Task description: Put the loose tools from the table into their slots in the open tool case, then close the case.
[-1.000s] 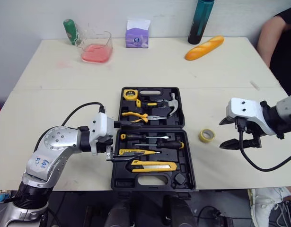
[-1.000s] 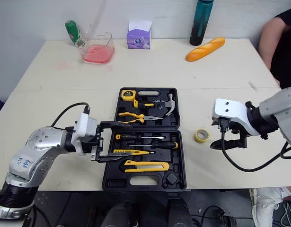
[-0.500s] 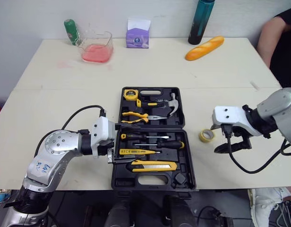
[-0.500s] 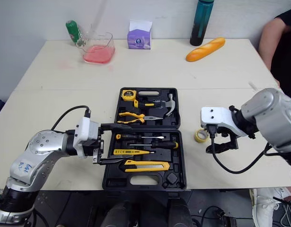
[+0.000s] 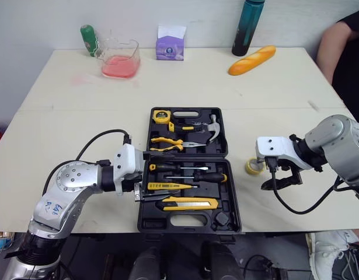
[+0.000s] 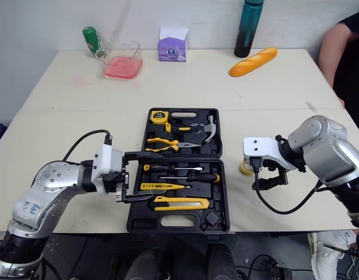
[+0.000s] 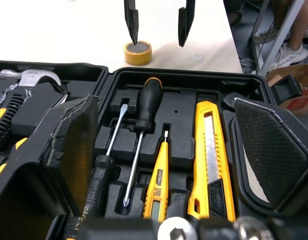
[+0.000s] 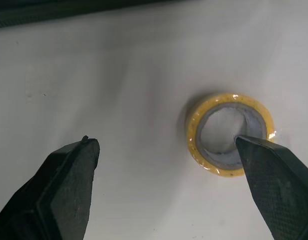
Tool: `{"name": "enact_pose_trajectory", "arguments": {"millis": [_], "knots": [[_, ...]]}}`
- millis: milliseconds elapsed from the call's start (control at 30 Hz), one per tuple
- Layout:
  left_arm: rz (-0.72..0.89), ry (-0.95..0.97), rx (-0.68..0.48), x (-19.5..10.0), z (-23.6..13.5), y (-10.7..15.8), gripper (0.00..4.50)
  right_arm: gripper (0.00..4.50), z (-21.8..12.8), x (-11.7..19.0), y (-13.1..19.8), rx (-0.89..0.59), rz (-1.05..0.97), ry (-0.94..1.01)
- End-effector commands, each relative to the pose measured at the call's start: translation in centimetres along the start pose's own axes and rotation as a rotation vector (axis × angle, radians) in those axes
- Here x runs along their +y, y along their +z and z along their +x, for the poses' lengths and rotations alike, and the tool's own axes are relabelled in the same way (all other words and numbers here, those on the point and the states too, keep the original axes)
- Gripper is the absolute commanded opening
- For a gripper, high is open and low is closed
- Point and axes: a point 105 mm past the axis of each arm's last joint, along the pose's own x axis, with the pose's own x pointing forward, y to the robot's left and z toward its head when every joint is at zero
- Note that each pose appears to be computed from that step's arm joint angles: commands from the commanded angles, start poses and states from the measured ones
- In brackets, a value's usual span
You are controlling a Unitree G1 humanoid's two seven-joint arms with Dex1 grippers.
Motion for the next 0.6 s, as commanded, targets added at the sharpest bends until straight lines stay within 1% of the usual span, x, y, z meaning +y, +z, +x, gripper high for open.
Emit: {"name": "enact_pose_trajectory", "arguments": {"millis": [33,600], "knots": [[0.026,-0.013,-0.014,-0.5,0.3,0.7,4.49,4.50,-0.2,-0.3,0.3,0.003,-0.022,-0.015],[0.036,-0.003,-0.012,-0.1,0.3,1.0,4.49,4.50,0.9,-0.3,0.2,0.023,-0.031,0.008]]}}
